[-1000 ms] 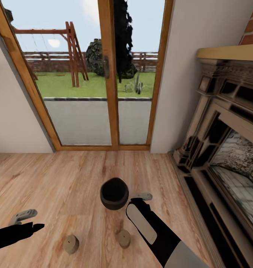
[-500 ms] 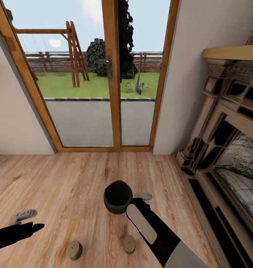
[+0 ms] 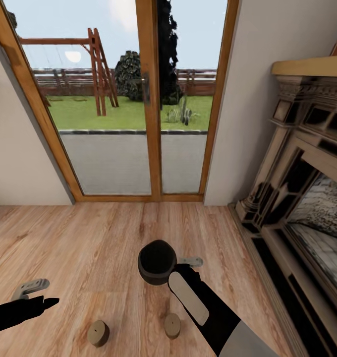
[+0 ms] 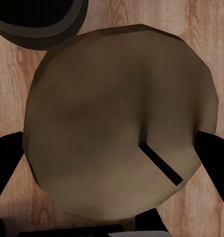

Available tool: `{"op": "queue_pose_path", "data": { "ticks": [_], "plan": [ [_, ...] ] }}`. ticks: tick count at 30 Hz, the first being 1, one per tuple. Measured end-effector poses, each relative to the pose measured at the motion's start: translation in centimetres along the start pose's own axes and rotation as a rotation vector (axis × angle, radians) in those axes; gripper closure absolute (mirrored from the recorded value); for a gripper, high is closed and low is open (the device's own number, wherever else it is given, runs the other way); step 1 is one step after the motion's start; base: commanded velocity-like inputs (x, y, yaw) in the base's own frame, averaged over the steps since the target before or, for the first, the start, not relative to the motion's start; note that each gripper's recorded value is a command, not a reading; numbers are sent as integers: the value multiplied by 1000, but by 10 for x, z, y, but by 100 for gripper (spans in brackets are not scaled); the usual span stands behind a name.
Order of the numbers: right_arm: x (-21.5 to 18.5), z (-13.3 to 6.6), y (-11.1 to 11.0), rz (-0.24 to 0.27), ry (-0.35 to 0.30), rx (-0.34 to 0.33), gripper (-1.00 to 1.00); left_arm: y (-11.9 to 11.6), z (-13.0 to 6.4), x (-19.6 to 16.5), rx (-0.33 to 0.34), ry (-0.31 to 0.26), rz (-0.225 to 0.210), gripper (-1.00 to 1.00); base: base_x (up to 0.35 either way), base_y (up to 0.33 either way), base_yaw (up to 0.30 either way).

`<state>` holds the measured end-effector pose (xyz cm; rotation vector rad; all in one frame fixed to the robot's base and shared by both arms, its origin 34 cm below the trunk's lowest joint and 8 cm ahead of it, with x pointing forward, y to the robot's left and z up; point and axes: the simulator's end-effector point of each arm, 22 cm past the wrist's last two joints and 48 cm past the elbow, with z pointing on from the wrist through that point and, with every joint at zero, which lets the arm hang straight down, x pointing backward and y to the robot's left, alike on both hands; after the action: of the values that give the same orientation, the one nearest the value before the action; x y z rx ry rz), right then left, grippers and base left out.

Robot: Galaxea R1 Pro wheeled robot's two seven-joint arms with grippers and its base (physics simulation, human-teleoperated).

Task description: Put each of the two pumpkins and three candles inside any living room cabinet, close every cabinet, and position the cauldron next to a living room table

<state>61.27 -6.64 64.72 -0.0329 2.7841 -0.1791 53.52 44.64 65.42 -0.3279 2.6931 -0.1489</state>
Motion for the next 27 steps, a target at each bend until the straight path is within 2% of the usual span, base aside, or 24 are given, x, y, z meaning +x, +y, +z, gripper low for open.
{"op": "queue_pose_path", "data": {
  "ticks": [13,15,17,19,21,24,27],
  "plan": [
    [4,17,4,4,-19,-6,100,6,22,12,-5,-4,2,-100,0,0,0],
    [-9,5,12,22,-64,-41,100,9,29,14,-7,-13,6,-100,0,0,0],
    [-21,-17,26,47,-123,-112,100,12,36,17,-8,-23,10,-100,0,0,0],
    [-15,-38,39,58,-153,-183,100,14,41,19,-8,-29,13,-100,0,0,0],
    [2,-50,47,32,-150,-229,100,14,46,22,-7,-29,13,-100,0,0,0],
    [23,-50,50,-15,-126,-249,100,9,55,29,3,-20,21,-100,0,0,0],
    [36,-50,59,-52,-116,-270,100,2,66,33,16,-31,49,-100,0,0,0]
  ]
}}
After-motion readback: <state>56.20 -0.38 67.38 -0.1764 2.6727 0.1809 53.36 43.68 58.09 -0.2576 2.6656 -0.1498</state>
